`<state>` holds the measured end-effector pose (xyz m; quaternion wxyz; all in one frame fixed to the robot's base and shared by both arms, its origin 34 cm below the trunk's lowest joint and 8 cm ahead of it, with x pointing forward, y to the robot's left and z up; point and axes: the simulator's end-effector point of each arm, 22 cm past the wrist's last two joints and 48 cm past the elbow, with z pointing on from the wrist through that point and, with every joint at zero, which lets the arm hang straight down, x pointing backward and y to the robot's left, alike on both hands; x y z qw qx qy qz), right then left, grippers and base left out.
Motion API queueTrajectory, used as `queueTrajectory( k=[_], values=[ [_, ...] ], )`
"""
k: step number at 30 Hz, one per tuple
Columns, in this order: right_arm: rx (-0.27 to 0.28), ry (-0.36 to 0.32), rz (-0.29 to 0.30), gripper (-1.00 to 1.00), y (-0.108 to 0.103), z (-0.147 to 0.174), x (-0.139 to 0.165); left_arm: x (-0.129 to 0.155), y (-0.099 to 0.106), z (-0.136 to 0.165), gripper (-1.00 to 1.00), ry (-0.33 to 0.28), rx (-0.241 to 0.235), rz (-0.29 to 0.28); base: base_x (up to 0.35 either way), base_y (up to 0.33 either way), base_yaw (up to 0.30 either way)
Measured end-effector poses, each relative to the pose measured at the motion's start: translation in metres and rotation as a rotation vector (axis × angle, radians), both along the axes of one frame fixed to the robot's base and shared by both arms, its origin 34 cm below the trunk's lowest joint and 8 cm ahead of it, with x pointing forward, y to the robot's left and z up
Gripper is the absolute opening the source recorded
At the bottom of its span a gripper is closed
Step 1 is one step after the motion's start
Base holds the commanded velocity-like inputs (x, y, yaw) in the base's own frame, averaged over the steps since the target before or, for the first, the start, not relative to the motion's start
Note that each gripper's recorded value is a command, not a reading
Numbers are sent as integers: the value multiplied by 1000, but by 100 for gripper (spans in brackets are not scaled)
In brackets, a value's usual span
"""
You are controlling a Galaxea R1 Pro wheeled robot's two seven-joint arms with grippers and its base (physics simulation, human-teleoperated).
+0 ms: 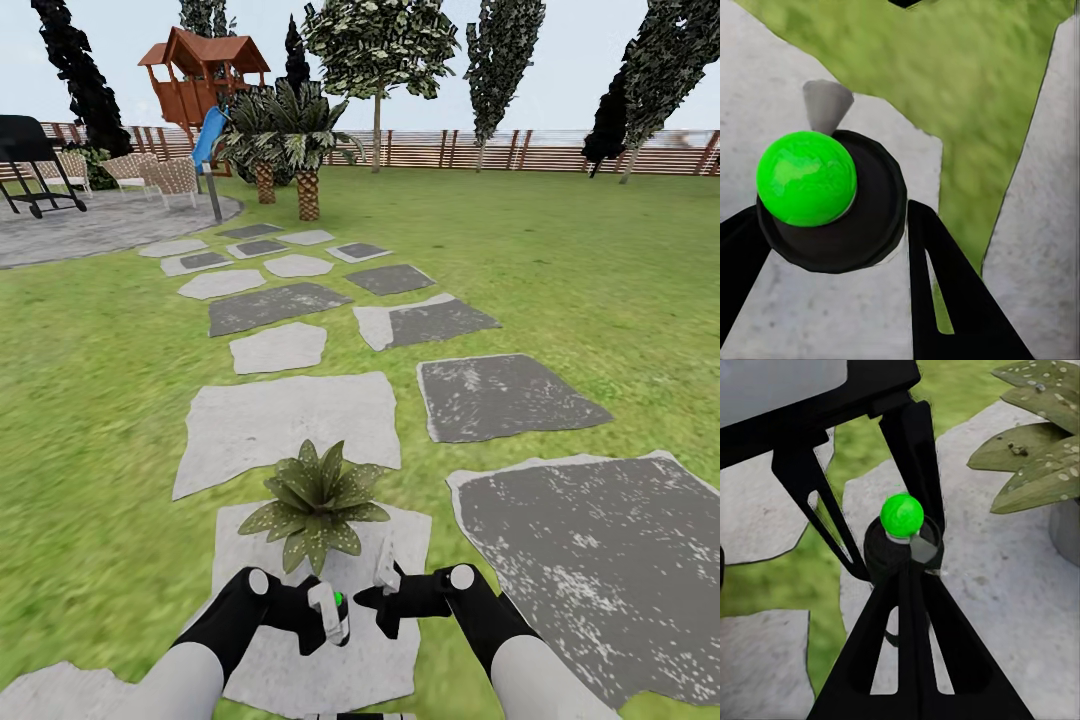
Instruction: Pick up the pesticide atomizer in the garden and spray insectifuge to fully cover both potted plants in the garden.
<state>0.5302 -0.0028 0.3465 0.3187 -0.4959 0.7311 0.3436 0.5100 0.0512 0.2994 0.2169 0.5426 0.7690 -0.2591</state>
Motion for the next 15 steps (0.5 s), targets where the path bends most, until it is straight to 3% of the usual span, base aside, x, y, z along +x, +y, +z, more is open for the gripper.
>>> queueTrajectory(
  k=[15],
  values=[
    [0, 0, 0, -100, 0, 0, 0, -13, -11, -3, -100, 24, -22, -18, 0, 0, 0]
  ],
)
